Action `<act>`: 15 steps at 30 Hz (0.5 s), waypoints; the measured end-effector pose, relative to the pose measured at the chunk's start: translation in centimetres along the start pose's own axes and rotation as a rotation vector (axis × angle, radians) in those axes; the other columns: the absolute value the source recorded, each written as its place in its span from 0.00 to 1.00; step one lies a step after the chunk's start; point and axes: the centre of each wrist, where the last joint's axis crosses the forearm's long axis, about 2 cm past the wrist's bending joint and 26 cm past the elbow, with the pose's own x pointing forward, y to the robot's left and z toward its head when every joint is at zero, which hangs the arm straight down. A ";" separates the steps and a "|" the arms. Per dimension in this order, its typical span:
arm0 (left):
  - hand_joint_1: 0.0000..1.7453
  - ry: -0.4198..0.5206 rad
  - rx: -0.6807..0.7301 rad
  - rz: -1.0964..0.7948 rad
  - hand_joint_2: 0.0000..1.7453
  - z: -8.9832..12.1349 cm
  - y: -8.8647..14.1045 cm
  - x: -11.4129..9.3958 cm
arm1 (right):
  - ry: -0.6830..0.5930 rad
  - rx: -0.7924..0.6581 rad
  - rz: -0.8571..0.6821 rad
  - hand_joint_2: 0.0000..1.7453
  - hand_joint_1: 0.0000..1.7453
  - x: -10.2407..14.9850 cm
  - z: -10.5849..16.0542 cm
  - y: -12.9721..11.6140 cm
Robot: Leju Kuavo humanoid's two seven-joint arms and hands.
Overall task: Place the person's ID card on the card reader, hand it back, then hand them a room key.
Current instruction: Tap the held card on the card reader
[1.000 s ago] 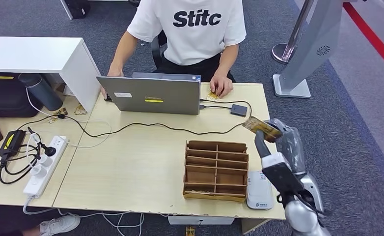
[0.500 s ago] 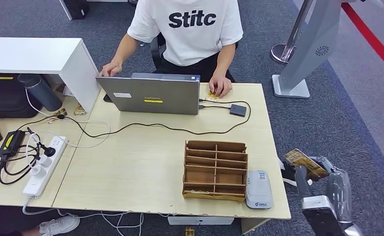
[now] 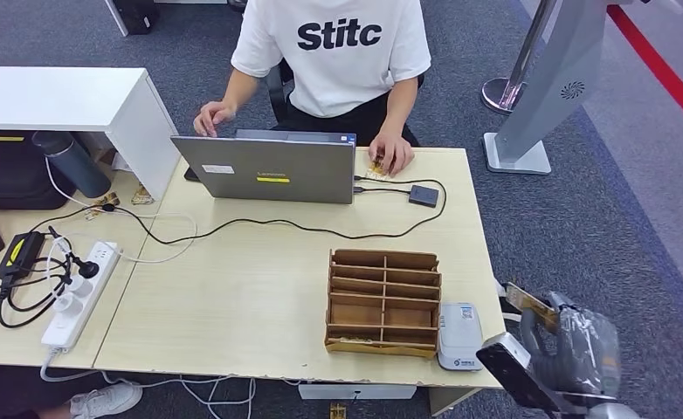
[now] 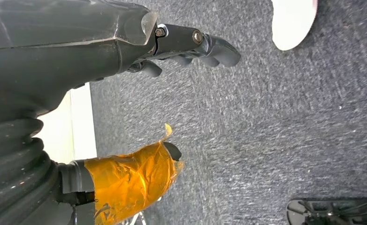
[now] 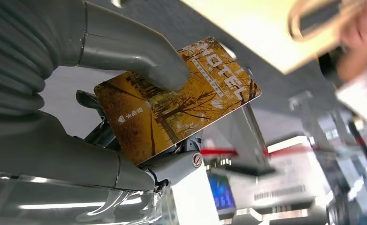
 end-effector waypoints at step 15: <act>0.00 0.030 -0.042 0.007 1.00 -0.1 0.7 -0.2 | 0.008 0.277 0.056 1.00 1.00 -1.0 -0.4 2.3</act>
